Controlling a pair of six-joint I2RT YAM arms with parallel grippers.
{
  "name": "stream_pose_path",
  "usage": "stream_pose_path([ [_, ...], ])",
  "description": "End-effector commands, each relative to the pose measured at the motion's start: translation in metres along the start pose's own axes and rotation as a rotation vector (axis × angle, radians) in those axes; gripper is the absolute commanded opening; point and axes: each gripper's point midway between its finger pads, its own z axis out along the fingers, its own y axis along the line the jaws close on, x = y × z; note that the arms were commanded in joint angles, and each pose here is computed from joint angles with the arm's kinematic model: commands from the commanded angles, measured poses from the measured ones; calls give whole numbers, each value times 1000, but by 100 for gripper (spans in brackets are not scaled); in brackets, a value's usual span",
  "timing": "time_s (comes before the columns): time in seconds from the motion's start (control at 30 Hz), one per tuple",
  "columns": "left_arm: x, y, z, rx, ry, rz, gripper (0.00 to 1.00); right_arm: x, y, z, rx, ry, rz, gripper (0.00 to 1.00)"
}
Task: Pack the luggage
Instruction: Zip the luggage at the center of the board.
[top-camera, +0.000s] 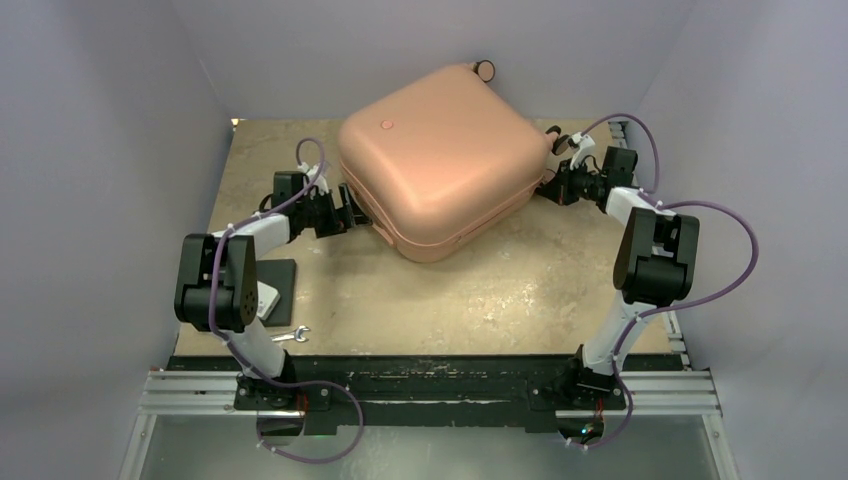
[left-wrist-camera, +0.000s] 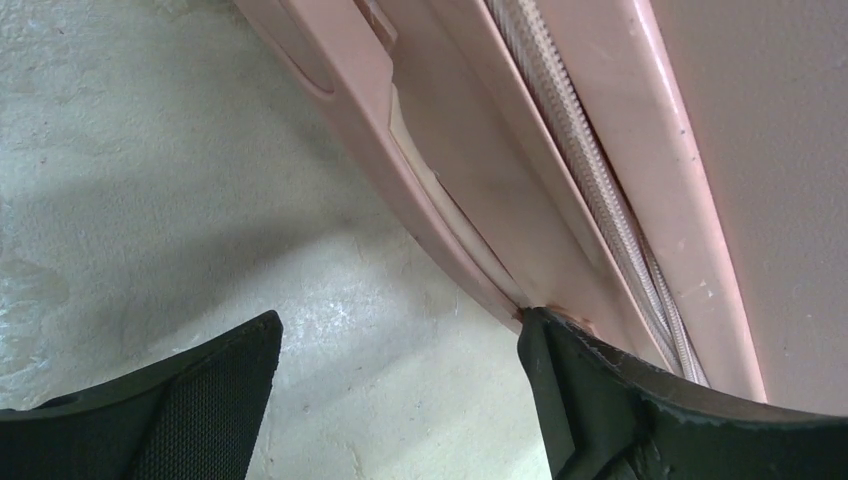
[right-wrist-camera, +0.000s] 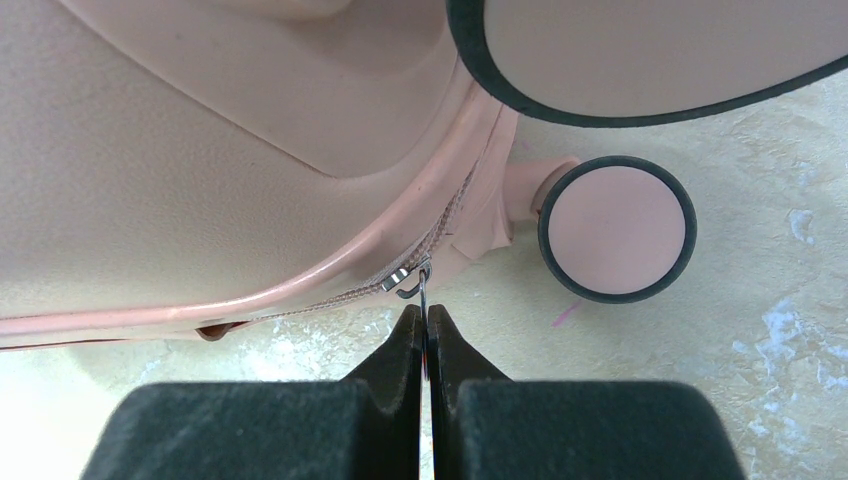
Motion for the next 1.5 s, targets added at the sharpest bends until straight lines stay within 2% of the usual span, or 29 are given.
stream_pose_path([
  [0.0,-25,1,7,4,-68,1,87,1,-23,-10,99,-3,-11,0],
  [0.37,-36,11,19,-33,-94,-38,86,5,-23,-8,94,5,-7,0],
  [0.63,-44,26,28,-101,-95,-78,73,6,-24,-8,95,6,1,0],
  [0.73,-48,25,30,-101,-99,-96,72,6,-23,-8,92,7,3,0],
  [0.93,-53,-13,13,71,-147,-118,90,6,-23,-8,92,9,1,0],
  [1.0,-54,-19,5,98,-165,-118,94,7,-23,-8,93,9,1,0],
  [1.33,-68,-2,11,29,-205,-172,95,9,-24,-7,91,12,9,0],
  [1.47,-69,3,15,-19,-203,-164,91,8,-23,-8,92,9,5,0],
])
